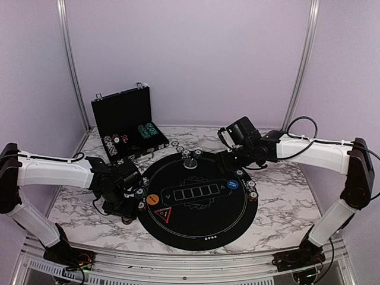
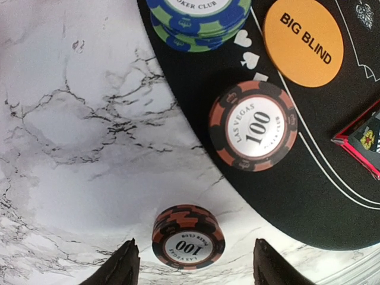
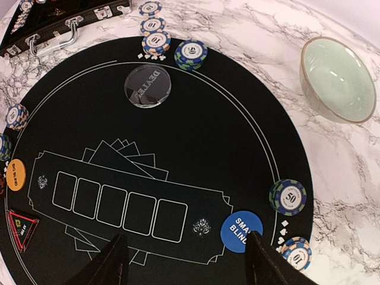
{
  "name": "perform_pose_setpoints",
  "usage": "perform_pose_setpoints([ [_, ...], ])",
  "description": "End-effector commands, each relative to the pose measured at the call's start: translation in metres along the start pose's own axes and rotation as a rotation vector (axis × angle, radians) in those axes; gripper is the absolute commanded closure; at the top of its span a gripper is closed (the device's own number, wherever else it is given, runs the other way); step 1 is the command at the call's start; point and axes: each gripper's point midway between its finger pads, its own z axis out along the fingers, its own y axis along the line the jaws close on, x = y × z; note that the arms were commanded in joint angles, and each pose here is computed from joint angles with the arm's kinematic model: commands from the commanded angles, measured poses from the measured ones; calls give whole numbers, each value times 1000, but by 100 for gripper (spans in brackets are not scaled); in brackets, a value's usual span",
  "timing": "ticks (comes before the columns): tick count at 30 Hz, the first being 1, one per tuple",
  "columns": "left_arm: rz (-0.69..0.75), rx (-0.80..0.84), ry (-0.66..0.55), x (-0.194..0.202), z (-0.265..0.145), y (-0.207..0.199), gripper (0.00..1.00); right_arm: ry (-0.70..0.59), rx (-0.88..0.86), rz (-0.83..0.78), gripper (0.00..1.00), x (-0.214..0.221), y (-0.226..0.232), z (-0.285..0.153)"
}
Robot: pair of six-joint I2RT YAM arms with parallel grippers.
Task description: Distribute texas hold em gaming equipment
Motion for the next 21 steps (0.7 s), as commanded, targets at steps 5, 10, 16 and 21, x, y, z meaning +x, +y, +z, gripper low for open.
perform_pose_setpoints([
  [5,-3,-25,27,10,8,6,32,-21,-20,10,35,-5,5,-8],
  [10,-1,-32,37,12,16,7,33,-21,-18,9,36,-5,5,-8],
  [16,-2,-31,41,15,24,8,36,-18,-17,10,35,-4,5,-7],
  [21,2,-30,53,19,30,9,41,-23,-16,9,35,-5,5,-8],
])
